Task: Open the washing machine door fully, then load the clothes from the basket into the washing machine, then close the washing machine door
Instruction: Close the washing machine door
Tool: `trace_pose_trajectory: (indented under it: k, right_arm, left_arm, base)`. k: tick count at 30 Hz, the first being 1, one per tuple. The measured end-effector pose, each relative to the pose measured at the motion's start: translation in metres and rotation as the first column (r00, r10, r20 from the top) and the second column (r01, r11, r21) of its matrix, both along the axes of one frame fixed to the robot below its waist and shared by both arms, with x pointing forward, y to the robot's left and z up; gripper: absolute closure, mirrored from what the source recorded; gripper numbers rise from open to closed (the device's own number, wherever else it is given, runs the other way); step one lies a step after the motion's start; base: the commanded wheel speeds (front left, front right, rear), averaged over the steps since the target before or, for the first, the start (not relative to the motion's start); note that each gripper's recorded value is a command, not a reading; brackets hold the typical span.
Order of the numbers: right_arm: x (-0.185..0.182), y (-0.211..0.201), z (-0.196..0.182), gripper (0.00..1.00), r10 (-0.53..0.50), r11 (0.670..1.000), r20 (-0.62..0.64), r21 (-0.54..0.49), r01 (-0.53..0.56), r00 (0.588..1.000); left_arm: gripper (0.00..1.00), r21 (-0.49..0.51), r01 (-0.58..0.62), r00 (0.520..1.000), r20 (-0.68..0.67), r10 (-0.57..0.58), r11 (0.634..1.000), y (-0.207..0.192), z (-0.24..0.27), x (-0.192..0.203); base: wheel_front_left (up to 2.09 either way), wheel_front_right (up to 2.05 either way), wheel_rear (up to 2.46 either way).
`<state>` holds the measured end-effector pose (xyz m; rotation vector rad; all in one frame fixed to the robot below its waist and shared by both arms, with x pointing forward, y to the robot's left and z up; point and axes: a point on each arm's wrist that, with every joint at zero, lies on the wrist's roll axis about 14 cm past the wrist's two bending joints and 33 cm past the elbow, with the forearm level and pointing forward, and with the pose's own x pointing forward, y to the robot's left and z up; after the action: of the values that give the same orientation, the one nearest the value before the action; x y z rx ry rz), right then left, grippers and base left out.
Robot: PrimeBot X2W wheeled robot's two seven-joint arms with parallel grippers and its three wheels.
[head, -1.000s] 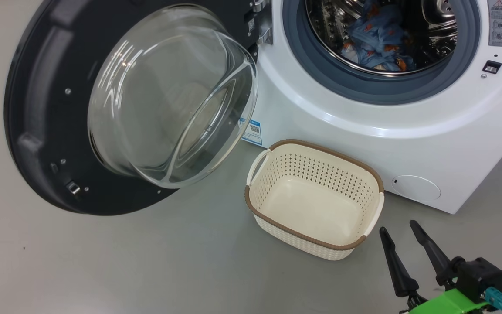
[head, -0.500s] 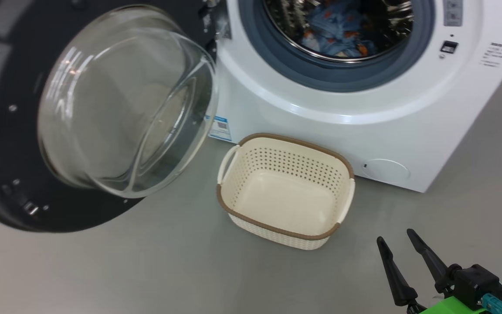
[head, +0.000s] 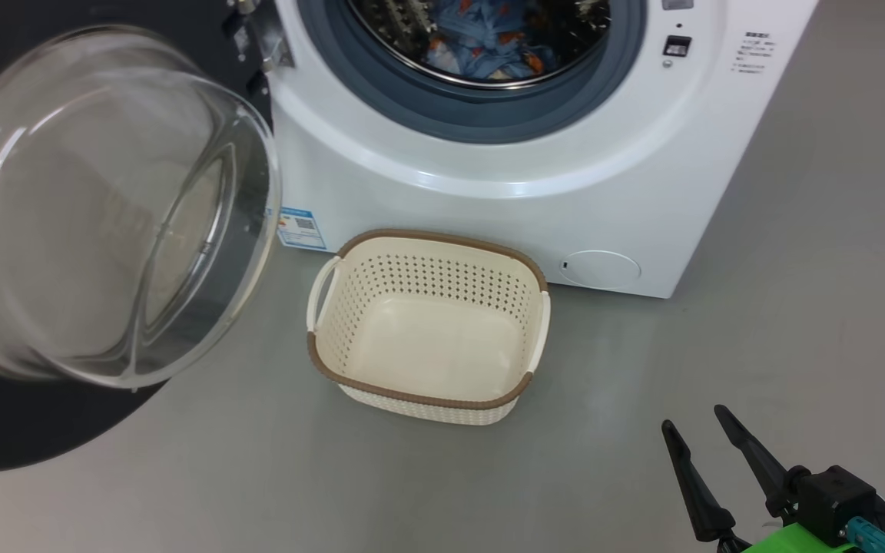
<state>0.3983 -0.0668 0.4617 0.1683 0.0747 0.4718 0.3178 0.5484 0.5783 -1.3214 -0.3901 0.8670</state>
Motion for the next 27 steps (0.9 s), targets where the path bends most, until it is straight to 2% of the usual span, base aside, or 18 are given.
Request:
trace_pose_trajectory:
  k: [7,18,27]
  right_arm:
    - [-0.001,-0.009,0.001,0.00,-0.023,1.000,0.002,-0.005,0.023,1.000]
    - [0.002,0.002,0.002,0.00,0.004,1.000,0.004,0.007,-0.004,1.000]
    - [0.002,0.008,0.007,0.00,0.020,1.000,0.014,0.018,-0.021,1.000]
  left_arm:
    - [1.00,-0.061,0.168,0.985,-0.020,-0.169,0.984,-0.025,-0.014,0.027]
    - [1.00,-0.121,0.346,0.938,0.009,-0.347,0.930,-0.048,-0.016,0.031]
    - [1.00,-0.129,0.547,0.836,0.119,-0.535,0.827,-0.081,-0.006,0.036]
  base:
    - [0.00,0.00,0.00]
    - [0.00,0.00,0.00]
    - [0.00,0.00,0.00]
